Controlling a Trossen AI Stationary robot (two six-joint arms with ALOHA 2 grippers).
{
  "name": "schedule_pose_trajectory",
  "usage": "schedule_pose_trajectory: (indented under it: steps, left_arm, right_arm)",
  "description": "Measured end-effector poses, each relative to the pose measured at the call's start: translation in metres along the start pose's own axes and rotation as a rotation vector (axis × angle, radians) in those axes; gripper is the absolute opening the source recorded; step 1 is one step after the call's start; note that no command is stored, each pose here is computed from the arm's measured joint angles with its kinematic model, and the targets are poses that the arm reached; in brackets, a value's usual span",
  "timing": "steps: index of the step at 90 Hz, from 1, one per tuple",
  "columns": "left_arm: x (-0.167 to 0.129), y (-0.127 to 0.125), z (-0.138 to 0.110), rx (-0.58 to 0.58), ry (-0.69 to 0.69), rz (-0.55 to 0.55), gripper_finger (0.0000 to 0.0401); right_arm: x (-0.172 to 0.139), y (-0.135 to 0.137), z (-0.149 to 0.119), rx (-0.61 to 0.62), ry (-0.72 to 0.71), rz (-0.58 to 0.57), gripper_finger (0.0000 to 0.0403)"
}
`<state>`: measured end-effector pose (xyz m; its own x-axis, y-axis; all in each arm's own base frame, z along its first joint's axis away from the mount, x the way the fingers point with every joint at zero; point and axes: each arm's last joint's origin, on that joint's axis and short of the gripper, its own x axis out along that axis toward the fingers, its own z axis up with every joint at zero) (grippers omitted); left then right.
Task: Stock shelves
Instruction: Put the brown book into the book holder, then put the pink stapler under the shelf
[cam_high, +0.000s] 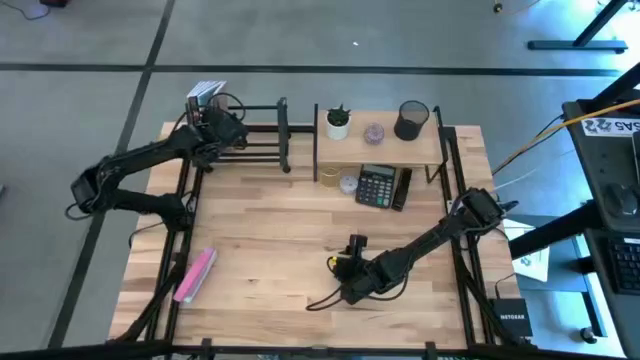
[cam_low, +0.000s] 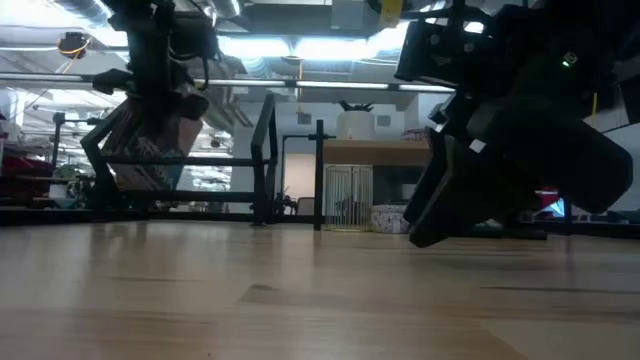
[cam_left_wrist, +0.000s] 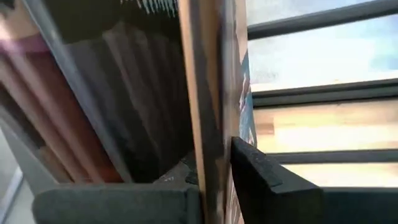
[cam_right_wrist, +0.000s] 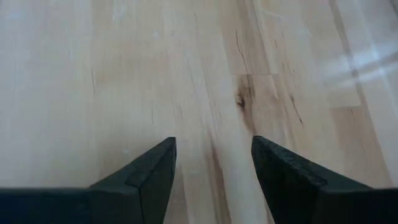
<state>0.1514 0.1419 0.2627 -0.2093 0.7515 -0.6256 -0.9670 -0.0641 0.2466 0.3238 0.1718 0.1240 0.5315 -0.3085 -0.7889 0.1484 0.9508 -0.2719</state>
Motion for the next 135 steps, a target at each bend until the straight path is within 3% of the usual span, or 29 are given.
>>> schedule_pose_trajectory:
  steps: [33, 67, 89, 96, 108, 123, 135]
  left_arm:
    - [-0.013, 0.014, 0.003, -0.09, -0.024, -0.047, 0.0167]
    - [-0.065, 0.05, 0.025, -0.23, -0.217, -0.186, 0.0168]
    - [-0.1, 0.052, 0.034, -0.252, -0.375, -0.43, 0.0168]
    - [-0.114, 0.047, 0.035, -0.179, -0.438, -0.526, 0.0168]
    - [-0.14, 0.034, 0.019, 0.093, -0.513, -0.67, 0.0168]
    - [-0.159, 0.023, -0.02, 0.265, -0.448, -0.75, 0.0168]
    - [-0.177, 0.011, -0.057, 0.35, -0.373, -0.842, 0.0167]
  right_arm:
    - [0.0, 0.001, 0.001, 0.008, -0.012, 0.007, 0.0198]
    - [0.0, 0.001, 0.003, -0.01, -0.026, 0.009, 0.0198]
    - [0.0, 0.001, 0.003, -0.009, -0.031, 0.001, 0.0198]
    - [0.0, 0.001, 0.003, -0.011, -0.036, -0.01, 0.0198]
    - [0.0, 0.0, 0.003, -0.033, -0.042, -0.028, 0.0198]
    - [0.0, 0.0, 0.003, -0.046, -0.047, -0.039, 0.0198]
    - [-0.015, 0.011, -0.006, -0.154, -0.029, -0.02, 0.0198]
